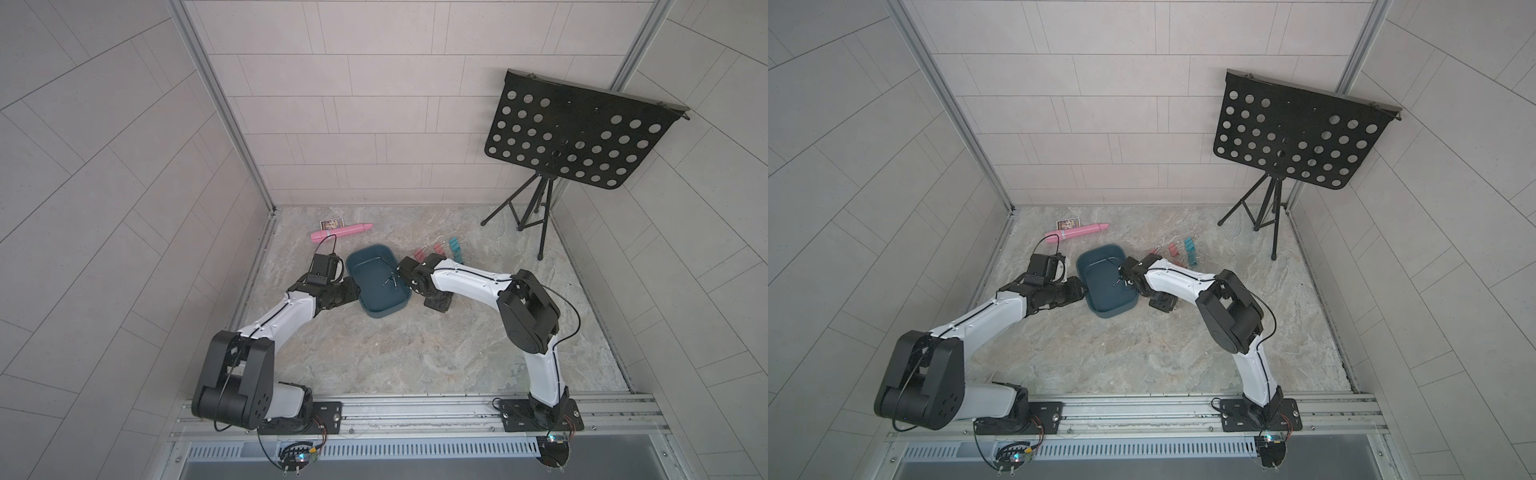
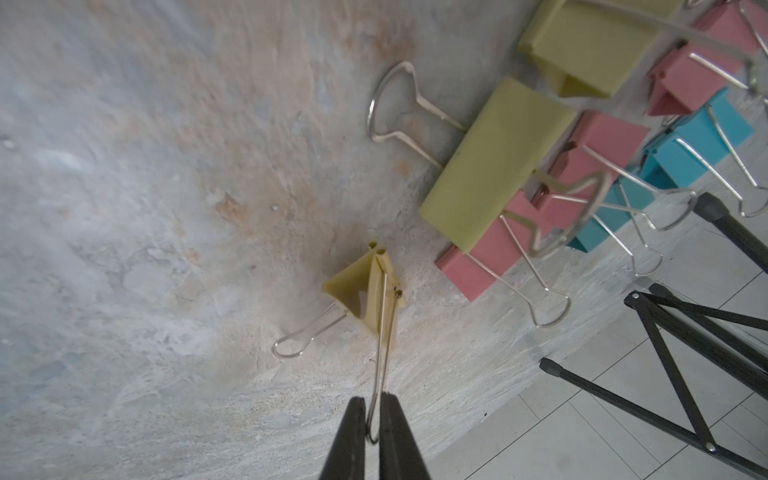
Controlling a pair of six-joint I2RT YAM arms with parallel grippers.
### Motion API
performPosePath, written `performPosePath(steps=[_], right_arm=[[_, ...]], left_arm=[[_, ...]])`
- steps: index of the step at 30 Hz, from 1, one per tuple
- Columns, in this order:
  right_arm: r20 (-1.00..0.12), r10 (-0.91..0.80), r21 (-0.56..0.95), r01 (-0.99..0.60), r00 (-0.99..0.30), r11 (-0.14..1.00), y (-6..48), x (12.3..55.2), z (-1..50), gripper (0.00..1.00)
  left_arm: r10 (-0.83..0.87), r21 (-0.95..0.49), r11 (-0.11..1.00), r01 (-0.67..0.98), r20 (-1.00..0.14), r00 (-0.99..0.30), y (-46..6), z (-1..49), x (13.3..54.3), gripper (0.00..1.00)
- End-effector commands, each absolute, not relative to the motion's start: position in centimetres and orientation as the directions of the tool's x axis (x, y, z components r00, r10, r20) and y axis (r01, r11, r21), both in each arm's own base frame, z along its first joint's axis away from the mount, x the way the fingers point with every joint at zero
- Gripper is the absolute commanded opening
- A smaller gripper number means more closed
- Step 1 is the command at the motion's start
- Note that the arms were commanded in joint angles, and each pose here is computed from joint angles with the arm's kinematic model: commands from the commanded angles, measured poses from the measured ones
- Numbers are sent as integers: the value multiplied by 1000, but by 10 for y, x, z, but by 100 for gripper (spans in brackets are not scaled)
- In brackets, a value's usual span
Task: Take out the binder clips from the storage box
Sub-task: Place the binder clip at the center of the board, then pick up the binder clip from the storage box.
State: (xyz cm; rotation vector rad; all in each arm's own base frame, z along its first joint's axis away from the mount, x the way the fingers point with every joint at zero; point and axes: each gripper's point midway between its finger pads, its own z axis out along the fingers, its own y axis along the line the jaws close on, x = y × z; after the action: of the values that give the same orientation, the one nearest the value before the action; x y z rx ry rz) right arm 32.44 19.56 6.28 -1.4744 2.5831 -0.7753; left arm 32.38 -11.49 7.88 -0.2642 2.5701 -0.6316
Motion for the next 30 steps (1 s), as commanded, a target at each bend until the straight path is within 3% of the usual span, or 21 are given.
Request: performPosePath(steps=[1, 15, 22, 30], right_arm=[[161, -828, -456, -784, -537, 420, 198, 320, 73, 15], [70, -833, -429, -770, -549, 472, 204, 324, 93, 30], [-80, -822, -377, -746, -564, 549, 210, 331, 134, 33], [-324, -790, -178, -787, -520, 591, 269, 330, 166, 34]], left_arm=[[-275, -468, 882, -54, -418, -866, -115, 81, 327, 37], [-273, -465, 884, -54, -418, -866, -115, 81, 327, 37], [-273, -462, 885, -57, -415, -868, -114, 80, 327, 37], [-273, -458, 887, -64, -408, -871, -114, 77, 326, 37]])
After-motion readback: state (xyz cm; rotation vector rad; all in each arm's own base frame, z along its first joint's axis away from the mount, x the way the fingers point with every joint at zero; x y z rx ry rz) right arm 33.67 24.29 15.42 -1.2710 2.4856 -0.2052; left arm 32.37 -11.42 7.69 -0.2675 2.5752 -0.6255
